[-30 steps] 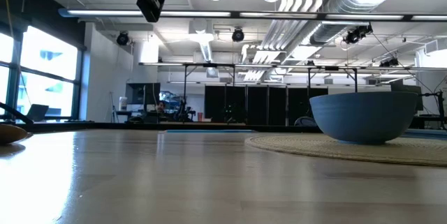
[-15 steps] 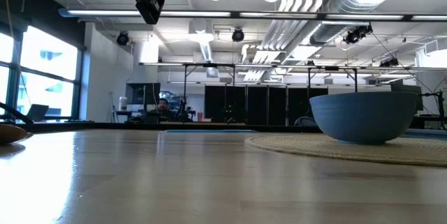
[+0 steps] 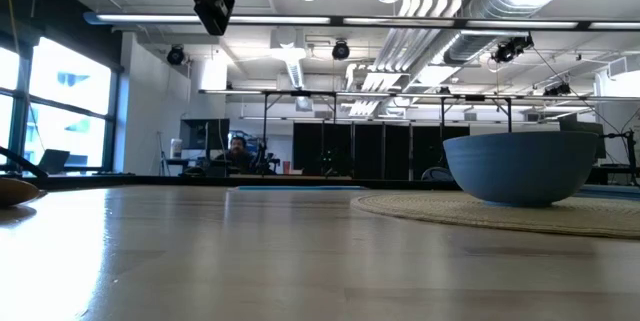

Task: Pick & Place Utensil
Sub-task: Put the green cup at the top right of the brown table mat

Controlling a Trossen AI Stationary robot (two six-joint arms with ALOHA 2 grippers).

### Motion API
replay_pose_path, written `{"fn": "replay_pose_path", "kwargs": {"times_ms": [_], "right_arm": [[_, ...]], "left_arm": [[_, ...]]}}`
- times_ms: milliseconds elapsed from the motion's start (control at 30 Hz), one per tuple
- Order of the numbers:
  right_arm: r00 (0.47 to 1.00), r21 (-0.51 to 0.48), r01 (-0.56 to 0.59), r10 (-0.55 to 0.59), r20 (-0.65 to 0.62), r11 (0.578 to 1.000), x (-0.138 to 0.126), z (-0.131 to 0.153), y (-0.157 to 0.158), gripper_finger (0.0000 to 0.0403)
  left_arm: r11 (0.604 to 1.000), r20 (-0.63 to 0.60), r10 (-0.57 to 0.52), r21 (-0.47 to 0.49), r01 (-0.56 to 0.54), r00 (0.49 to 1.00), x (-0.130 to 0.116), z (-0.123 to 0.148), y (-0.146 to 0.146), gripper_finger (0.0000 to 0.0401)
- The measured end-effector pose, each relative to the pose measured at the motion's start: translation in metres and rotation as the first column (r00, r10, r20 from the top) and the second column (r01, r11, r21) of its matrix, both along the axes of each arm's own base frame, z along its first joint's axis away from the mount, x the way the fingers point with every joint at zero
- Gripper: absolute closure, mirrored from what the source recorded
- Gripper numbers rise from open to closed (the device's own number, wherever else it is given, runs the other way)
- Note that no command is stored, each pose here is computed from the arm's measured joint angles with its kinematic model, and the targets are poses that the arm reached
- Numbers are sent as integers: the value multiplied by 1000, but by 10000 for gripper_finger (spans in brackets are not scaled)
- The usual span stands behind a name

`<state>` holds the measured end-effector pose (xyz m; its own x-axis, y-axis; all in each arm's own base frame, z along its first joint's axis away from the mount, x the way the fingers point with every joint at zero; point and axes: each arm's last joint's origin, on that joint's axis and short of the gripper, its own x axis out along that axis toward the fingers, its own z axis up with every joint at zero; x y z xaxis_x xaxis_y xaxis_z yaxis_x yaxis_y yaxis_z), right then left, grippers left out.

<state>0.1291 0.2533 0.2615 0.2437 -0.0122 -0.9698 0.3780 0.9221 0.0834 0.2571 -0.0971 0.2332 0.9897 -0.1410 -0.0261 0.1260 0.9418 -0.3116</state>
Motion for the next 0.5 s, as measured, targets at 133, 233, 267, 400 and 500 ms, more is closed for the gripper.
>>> {"fn": "replay_pose_path", "kwargs": {"times_ms": [133, 233, 267, 400, 500], "right_arm": [[1000, -6, -15, 15, 3, 1000, -6, -14, 1, 5], [999, 2, -29, 29, 39, 1000, -10, -28, 3, 6], [998, 2, -36, 36, 53, 999, -11, -32, 4, 7], [986, -3, -84, 84, 148, 996, -15, -46, 7, 7], [972, -19, -117, 118, 205, 993, -16, -55, 8, 8]], "left_arm": [[1000, 0, 9, 1, -9, 1000, 0, 0, 0, 265], [1000, -11, 10, 5, -10, 1000, 0, -1, 0, 265], [1000, -13, 10, 6, -10, 1000, 0, -1, 0, 265], [1000, -16, 11, 7, -11, 1000, 0, -2, 0, 265], [1000, -16, 11, 7, -11, 1000, 0, -2, 0, 265]]}}
